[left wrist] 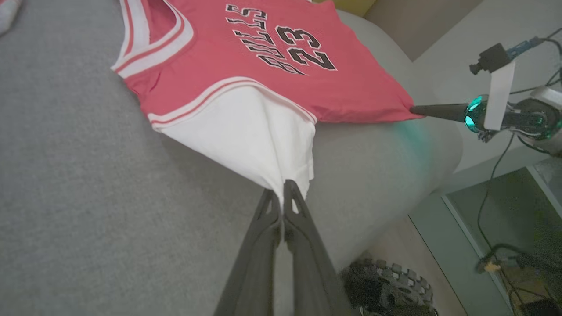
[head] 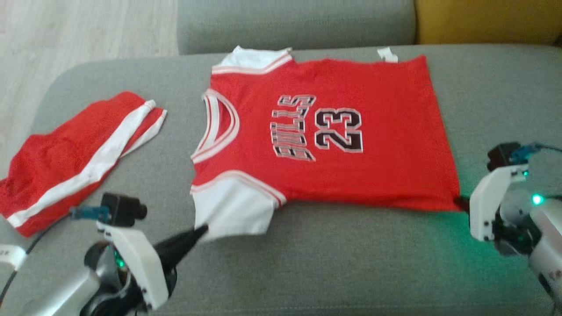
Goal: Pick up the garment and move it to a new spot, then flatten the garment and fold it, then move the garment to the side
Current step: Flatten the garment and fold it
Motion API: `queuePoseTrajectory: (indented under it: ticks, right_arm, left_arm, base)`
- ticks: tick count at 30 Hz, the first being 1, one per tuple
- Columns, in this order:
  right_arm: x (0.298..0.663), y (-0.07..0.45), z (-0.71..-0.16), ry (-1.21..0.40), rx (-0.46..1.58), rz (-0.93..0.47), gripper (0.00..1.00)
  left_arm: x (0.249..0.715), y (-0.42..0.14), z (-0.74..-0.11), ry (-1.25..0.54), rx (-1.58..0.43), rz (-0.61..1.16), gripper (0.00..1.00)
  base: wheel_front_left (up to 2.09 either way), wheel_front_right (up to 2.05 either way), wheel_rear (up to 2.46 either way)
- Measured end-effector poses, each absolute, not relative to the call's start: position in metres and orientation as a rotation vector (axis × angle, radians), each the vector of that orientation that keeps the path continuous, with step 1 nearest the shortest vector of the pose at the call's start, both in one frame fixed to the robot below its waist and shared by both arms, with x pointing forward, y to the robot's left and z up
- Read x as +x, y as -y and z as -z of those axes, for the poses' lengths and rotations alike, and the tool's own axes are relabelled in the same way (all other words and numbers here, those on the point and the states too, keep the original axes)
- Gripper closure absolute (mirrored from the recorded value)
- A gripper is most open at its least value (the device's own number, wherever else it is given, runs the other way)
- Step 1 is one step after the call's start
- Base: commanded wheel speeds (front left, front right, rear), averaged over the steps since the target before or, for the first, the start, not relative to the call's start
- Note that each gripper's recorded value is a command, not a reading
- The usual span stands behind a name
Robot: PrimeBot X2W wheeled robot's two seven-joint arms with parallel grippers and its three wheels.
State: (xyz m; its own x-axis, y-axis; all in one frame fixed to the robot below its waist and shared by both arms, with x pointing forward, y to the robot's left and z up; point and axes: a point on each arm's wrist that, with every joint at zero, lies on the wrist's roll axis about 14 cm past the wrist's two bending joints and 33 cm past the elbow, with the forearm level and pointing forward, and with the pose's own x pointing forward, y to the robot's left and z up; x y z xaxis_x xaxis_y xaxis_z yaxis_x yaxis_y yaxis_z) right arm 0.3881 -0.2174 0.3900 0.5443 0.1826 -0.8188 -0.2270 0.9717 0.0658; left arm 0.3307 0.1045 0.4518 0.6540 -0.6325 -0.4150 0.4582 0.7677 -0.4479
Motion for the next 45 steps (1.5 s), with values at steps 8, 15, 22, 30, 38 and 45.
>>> queuePoseTrajectory:
  ticks: [8,15,22,30,38,45]
  right_arm:
    - [0.346,0.223,-0.387,-1.084,-0.028,-0.278,1.0]
    - [0.356,0.225,-0.395,-1.047,0.002,-0.28,1.0]
    - [0.368,0.228,-0.391,-1.063,0.005,-0.266,1.0]
    - [0.405,0.226,-0.395,-1.037,-0.018,-0.25,1.0]
    - [0.429,0.225,-0.383,-1.054,-0.017,-0.223,1.0]
    - [0.451,0.219,-0.379,-1.04,-0.015,-0.217,1.0]
  left_arm:
    - [0.289,-0.1,-0.454,-0.679,-0.31,0.694,1.0]
    - [0.302,-0.105,-0.458,-0.67,-0.307,0.661,1.0]
    - [0.332,-0.105,-0.469,-0.631,-0.286,0.671,1.0]
    - [0.372,-0.114,-0.464,-0.627,-0.232,0.652,1.0]
    - [0.411,-0.115,-0.46,-0.618,-0.222,0.638,1.0]
    - [0.441,-0.121,-0.455,-0.613,-0.203,0.609,1.0]
  base:
    - [0.0,0.0,0.0]
    - [0.0,0.0,0.0]
    - [0.0,0.0,0.0]
    - [0.0,0.0,0.0]
    - [0.0,0.0,0.0]
    - [0.0,0.0,0.0]
